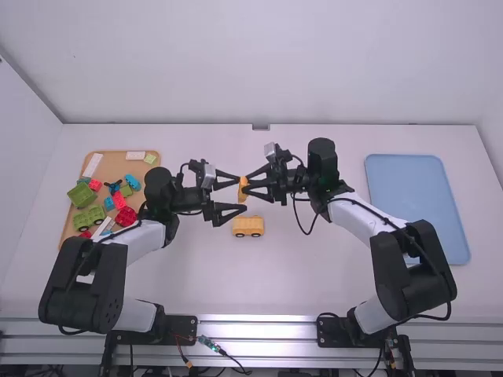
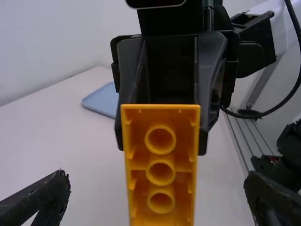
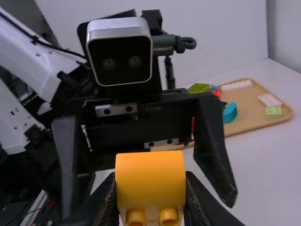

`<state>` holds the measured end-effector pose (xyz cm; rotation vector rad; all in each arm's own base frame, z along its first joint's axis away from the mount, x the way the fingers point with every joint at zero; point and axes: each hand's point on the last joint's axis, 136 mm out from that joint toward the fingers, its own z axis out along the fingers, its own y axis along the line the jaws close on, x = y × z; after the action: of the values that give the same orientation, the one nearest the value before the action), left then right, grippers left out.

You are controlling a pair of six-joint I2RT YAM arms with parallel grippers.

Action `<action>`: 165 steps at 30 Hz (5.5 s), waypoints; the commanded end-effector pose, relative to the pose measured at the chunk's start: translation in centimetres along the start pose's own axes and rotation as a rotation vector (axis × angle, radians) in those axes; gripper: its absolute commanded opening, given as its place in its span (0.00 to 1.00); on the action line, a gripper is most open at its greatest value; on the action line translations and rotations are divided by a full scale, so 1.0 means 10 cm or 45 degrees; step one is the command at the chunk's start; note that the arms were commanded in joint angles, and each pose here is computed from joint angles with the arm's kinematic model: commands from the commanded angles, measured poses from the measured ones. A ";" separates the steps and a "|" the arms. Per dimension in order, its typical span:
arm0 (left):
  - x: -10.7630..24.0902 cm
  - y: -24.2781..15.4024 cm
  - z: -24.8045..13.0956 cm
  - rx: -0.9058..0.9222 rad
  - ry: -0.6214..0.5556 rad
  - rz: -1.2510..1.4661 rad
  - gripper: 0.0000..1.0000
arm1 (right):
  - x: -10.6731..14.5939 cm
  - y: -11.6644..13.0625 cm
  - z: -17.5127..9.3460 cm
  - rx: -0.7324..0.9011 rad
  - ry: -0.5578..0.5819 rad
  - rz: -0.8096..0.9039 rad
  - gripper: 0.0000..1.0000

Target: Assemble lego blocks to make yellow taxi

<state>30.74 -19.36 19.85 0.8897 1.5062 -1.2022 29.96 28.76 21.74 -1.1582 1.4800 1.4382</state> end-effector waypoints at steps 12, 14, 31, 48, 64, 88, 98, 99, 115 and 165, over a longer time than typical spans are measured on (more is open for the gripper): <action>0.44 0.45 -0.12 -0.313 0.155 -0.153 0.99 | 0.38 -0.54 -0.25 0.500 0.238 0.056 0.00; 0.48 0.45 -0.14 -0.312 0.172 -0.138 0.99 | 0.52 -0.60 -0.37 0.611 0.376 0.081 0.00; 0.55 0.47 -0.28 -0.277 0.627 0.072 0.99 | 1.59 -0.51 -1.10 0.859 1.461 0.187 0.00; 0.58 0.50 -0.43 -0.279 0.733 0.173 0.99 | 2.35 -0.64 -1.02 0.662 1.923 0.145 0.00; 0.64 0.44 -0.45 -0.229 0.770 0.238 0.99 | 2.15 -0.77 -1.02 0.755 1.894 0.082 0.99; 1.28 0.15 -0.07 -0.003 0.469 0.464 0.99 | 2.08 -0.51 -1.12 0.591 1.073 -0.119 0.99; 1.63 0.29 0.01 0.085 0.496 0.397 0.99 | 2.23 -0.44 -1.18 0.505 0.962 -0.288 0.96; 1.64 0.30 0.01 0.087 0.498 0.386 0.99 | 2.24 -0.43 -1.18 0.492 0.945 -0.317 0.96; 1.68 0.29 0.04 0.104 0.496 0.379 0.99 | 2.40 -0.61 -1.21 0.454 0.885 -0.206 0.97; 1.64 0.27 0.03 0.118 0.468 0.375 0.99 | 2.47 -0.60 -1.27 0.408 0.873 -0.284 0.55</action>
<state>29.28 -19.23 2.77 1.4021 1.5863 -0.8974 29.71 13.85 -2.07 -1.6308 1.8715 0.5933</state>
